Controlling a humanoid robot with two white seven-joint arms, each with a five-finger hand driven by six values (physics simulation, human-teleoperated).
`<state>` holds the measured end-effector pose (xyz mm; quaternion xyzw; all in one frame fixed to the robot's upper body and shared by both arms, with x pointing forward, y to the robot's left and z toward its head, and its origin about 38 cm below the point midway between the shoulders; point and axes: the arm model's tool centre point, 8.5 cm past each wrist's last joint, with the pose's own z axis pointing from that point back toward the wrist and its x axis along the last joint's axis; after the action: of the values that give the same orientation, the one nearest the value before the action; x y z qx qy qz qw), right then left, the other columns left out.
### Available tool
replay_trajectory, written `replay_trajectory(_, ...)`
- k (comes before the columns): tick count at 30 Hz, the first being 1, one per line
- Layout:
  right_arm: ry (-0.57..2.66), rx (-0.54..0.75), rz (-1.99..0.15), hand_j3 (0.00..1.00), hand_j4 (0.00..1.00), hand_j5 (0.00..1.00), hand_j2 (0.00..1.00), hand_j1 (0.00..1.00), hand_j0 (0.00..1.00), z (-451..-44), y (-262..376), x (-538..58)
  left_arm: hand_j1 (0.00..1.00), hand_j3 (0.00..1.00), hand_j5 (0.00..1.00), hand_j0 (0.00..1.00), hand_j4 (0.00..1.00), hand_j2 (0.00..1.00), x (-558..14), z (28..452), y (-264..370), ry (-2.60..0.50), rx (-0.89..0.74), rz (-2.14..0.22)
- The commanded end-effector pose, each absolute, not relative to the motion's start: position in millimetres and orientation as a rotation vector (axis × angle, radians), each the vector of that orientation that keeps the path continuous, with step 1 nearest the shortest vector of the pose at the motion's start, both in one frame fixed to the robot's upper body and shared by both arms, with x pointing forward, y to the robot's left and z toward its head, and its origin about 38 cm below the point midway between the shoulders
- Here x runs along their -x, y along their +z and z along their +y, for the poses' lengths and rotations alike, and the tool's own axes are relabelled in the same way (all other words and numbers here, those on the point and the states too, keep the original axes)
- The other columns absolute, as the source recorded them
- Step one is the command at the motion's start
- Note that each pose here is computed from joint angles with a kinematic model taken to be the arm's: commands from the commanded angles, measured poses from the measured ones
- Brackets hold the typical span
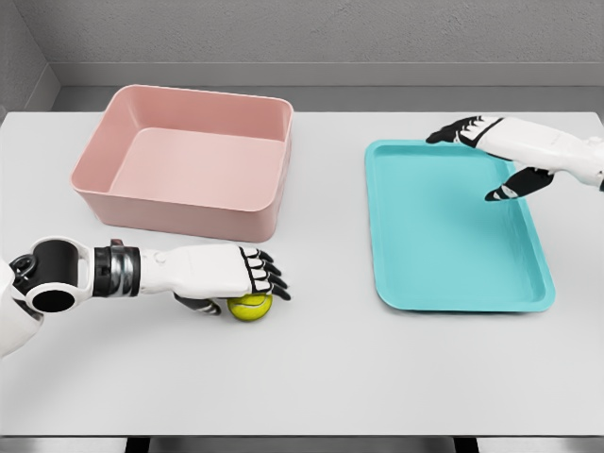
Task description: Put the tennis from the blue tray into the pink basket with both arms
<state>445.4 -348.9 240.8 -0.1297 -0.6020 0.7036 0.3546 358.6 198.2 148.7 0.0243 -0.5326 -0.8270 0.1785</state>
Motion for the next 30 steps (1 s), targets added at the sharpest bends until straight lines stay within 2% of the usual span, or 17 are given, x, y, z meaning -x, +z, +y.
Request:
replay_trajectory(1,1.809,0.333,-1.556,1.00,1.00,1.00,1.00,1.00,1.00,-350,240,-445,0.57,0.57,0.57,0.57,0.57,0.57,-359,199,149,-2.332,-0.066,-1.508)
replay_trajectory(3,1.808,0.335,-1.557,1.00,1.00,1.00,1.00,1.00,1.00,-350,241,-446,0.43,0.43,0.43,0.43,0.43,0.43,-358,199,150,-2.333,-0.065,-1.507)
replay_trajectory(6,1.808,0.335,-1.557,1.00,1.00,1.00,1.00,1.00,1.00,-350,241,-446,0.36,0.36,0.36,0.36,0.36,0.36,-358,202,152,-2.331,-0.068,-1.508)
replay_trajectory(15,1.807,0.335,-1.559,1.00,1.00,1.00,1.00,1.00,1.00,-350,241,-446,0.36,0.36,0.36,0.36,0.36,0.36,-355,196,170,-2.326,-0.087,-1.584)
replay_trajectory(24,1.806,0.336,-1.555,1.00,1.00,1.00,1.00,1.00,1.00,-351,241,-446,0.36,0.36,0.36,0.36,0.36,0.36,-363,226,209,-2.261,-0.177,-1.630)
replay_trajectory(30,1.805,0.337,-1.557,1.00,1.00,1.00,1.00,1.00,1.00,-351,241,-446,0.36,0.36,0.36,0.36,0.36,0.36,-370,230,232,-2.214,-0.192,-1.691)
